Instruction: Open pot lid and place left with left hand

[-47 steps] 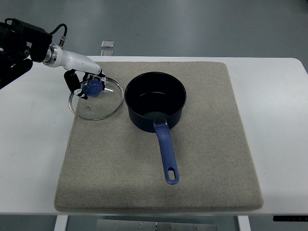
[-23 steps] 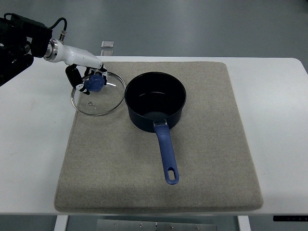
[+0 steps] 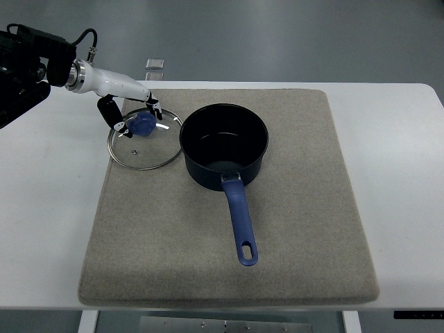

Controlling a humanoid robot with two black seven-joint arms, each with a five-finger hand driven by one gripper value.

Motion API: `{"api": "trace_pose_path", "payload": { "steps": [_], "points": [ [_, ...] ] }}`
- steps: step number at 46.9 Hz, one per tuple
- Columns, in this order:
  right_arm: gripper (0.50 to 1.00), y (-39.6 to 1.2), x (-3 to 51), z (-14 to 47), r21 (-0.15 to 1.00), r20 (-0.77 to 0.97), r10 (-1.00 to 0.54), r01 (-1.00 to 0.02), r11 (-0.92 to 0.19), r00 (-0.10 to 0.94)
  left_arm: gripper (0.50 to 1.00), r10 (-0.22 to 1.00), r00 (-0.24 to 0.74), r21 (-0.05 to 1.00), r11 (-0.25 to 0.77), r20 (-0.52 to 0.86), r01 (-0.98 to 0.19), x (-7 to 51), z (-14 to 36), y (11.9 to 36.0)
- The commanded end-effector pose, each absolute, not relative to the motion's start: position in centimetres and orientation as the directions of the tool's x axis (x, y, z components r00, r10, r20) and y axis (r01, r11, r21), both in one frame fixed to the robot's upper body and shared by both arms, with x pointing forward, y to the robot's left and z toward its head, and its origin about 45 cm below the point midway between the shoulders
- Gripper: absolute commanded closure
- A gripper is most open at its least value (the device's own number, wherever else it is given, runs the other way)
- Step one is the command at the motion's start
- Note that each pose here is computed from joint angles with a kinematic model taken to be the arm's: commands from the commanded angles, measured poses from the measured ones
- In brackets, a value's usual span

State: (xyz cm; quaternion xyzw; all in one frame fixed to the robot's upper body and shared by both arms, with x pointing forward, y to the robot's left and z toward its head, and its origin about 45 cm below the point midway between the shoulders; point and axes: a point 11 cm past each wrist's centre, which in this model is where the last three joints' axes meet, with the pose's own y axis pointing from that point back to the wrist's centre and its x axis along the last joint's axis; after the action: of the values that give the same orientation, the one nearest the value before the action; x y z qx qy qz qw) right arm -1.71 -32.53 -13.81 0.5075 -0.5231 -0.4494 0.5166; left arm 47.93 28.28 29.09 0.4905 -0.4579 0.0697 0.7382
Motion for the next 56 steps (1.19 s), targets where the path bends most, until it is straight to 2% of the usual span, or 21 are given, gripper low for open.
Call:
{"api": "trace_pose_path", "payload": {
  "steps": [1, 10, 16, 21, 30, 39, 45, 56],
  "points": [
    [0.583, -32.5, -1.7, -13.8, 0.995, 0.084, -0.995, -0.065, 0.081, 0.049, 0.621, -0.344, 0.569, 0.657, 0.510, 0.747, -0.555, 48.0, 29.2, 28.3],
    [0.583, -32.5, -1.7, -13.8, 0.994, 0.084, -0.995, -0.067, 0.081, 0.049, 0.619, -0.336, 0.556, 0.641, 0.527, 0.761, -0.559, 48.2, 29.9, 27.7],
    [0.583, -32.5, -1.7, -13.8, 0.994, 0.084, -0.995, -0.067, 0.081, 0.049, 0.574, -0.240, 0.541, 0.566, 0.578, 0.806, -0.588, 48.8, 32.4, 26.8],
    [0.583, -32.5, -1.7, -13.8, 0.994, 0.084, -0.995, -0.067, 0.081, 0.049, 0.574, -0.154, 0.524, 0.497, 0.613, 0.838, -0.615, 49.4, 34.9, 26.2],
    [0.583, -32.5, -1.7, -13.8, 0.994, 0.084, -0.995, -0.067, 0.081, 0.049, 0.574, -0.051, 0.523, 0.428, 0.644, 0.851, -0.634, 49.7, 36.0, 26.0],
    [0.583, -32.5, -1.7, -13.8, 0.994, 0.084, -0.995, -0.067, 0.081, 0.049, 0.574, 0.145, 0.536, 0.318, 0.666, 0.832, -0.675, 50.2, 36.4, 26.5],
    [0.583, -32.5, -1.7, -13.8, 0.995, 0.084, -0.995, -0.065, 0.081, 0.049, 0.572, 0.307, 0.475, 0.180, 0.653, 0.825, -0.736, 51.1, 37.7, 26.8],
    [0.583, -32.5, -1.7, -13.8, 0.994, 0.084, -0.995, -0.067, 0.081, 0.049, 0.568, 0.654, 0.346, -0.065, 0.518, 0.673, -0.853, 53.0, 37.4, 27.5]
  ]
}}
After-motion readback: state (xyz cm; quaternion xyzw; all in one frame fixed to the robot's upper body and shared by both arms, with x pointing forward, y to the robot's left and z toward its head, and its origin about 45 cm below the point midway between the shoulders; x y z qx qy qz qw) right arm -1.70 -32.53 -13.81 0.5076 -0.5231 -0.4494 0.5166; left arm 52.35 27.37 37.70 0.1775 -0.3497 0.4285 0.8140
